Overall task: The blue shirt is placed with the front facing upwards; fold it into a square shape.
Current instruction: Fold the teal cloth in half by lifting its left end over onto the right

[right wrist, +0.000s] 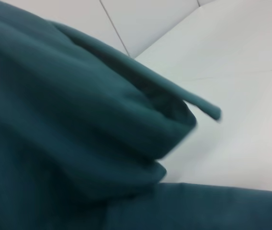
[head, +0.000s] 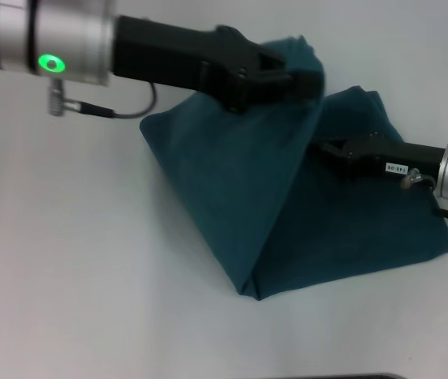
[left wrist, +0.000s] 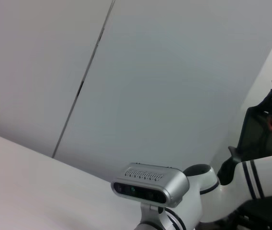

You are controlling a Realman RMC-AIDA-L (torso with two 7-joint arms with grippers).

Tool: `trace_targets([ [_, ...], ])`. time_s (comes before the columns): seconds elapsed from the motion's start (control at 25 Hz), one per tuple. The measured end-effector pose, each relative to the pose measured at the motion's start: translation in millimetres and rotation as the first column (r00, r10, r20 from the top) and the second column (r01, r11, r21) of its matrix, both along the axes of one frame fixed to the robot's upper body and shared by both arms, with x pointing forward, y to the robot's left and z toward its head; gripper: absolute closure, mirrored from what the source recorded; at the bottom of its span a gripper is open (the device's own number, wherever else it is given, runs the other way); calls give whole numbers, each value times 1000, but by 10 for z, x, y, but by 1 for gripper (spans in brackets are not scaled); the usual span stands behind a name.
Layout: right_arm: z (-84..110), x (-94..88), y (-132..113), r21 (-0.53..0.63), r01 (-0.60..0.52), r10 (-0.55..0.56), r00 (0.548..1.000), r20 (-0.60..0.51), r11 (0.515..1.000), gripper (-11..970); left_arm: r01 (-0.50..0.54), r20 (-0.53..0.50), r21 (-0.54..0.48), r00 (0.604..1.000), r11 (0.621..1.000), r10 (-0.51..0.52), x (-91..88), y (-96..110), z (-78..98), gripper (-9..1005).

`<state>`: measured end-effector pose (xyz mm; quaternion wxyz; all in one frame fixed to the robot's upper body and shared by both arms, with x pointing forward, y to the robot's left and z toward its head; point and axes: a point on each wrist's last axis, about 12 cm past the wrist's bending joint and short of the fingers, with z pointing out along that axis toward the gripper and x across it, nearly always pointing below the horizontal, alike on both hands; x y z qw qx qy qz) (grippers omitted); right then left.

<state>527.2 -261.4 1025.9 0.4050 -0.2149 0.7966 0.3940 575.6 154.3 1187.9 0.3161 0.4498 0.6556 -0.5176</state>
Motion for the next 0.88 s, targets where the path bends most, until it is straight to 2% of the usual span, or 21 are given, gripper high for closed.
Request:
trace_targets([
  [0.16,13,11,-47,8,23,-23,1000,-1,1000,918,-18,-28,8,999,1000,18,20,-164,-150,919],
  [0.32,54,7,-183,39,69,-69,998,-7,997,917,-12,-26,-18,1000,1000,12,6,-243,-216,852],
  [0.52,189,-75,-545,135,190,-198,979,46,972,916,2,-35,-59,999,998,-4,-36,-283,-276,761],
  [0.64,260,-155,-702,164,220,-235,969,79,962,815,-20,-40,-58,999,998,18,-48,-220,-314,707],
  [0.76,291,-197,-761,170,212,-227,971,73,962,714,-60,-37,-65,998,996,58,-63,-82,-347,588],
  [0.84,283,-210,-774,163,203,-212,977,40,966,461,-85,-29,-67,996,994,83,-91,10,-361,509],
  [0.88,283,-209,-782,159,198,-204,979,20,967,432,-97,-26,-66,995,993,96,-112,60,-375,469],
])
